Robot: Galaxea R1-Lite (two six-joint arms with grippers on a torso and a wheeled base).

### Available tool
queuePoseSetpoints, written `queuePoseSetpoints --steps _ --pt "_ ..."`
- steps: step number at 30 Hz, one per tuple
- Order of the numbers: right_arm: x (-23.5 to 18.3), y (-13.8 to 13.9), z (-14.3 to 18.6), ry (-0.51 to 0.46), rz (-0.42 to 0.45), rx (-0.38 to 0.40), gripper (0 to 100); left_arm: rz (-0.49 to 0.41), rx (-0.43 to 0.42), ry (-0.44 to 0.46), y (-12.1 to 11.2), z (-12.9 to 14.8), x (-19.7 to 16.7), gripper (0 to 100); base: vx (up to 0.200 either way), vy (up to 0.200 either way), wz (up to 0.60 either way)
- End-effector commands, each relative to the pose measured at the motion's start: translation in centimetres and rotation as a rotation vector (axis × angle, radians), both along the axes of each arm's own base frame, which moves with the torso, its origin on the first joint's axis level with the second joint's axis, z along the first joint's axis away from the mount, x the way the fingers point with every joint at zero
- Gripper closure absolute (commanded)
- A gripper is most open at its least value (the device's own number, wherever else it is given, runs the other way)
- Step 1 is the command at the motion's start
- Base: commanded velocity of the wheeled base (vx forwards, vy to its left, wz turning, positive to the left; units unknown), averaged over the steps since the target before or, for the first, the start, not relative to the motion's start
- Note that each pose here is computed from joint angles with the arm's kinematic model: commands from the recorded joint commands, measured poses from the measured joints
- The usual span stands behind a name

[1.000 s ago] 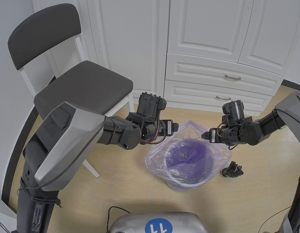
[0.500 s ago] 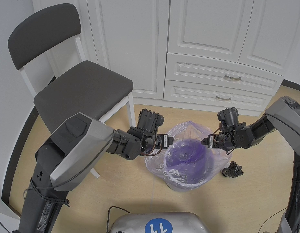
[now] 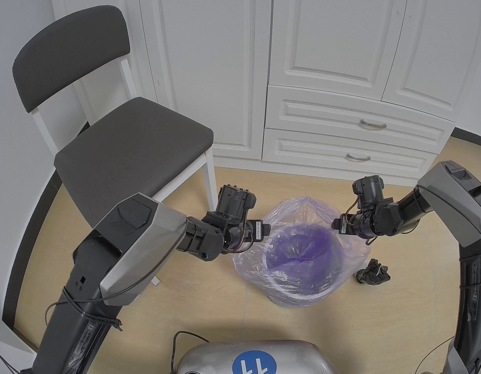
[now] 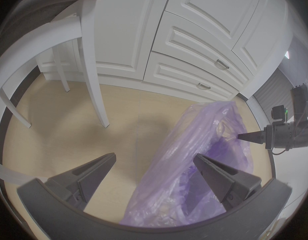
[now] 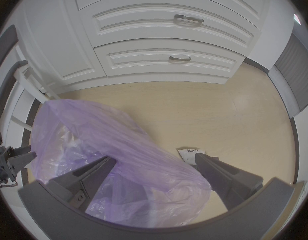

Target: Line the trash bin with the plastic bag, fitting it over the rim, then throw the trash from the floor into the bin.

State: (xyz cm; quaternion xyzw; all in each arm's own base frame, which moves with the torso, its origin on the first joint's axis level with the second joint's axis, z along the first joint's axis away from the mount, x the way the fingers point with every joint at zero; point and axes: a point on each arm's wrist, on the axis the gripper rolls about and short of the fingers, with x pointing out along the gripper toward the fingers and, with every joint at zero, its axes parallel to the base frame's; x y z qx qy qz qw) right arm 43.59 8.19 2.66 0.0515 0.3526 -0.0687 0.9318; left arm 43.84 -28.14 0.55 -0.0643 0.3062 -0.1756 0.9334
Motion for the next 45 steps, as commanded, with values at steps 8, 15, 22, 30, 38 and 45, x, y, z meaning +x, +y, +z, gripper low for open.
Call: queuePoseSetpoints --steps 8,15,22,30,38,45 --pt "2.6 -1.5 -1.6 -0.088 -0.085 0.07 0 0.051 -0.012 -0.017 0.8 -3.0 2.8 0 0.0 0.0 0.0" --pt "3.4 -1.9 -2.6 -0.091 -0.098 0.073 0 0.065 -0.011 -0.012 1.0 -4.8 3.5 0 0.0 0.0 0.0" --pt "4.7 -2.8 -4.2 -0.095 -0.136 0.092 0 0.069 -0.026 -0.03 1.3 -5.1 3.8 0 0.0 0.0 0.0" --pt "5.0 -2.8 -5.9 -0.069 -0.143 0.097 0 0.066 -0.03 -0.038 1.3 -5.7 3.9 0 0.0 0.0 0.0" --pt "4.9 -2.9 -7.2 -0.027 -0.144 0.082 0 0.072 0.035 0.039 2.1 -6.6 3.7 0 0.0 0.0 0.0" --pt "5.4 -3.2 -7.4 -0.037 -0.158 0.09 0 0.069 0.05 0.052 2.2 -6.9 3.6 0 0.0 0.0 0.0"
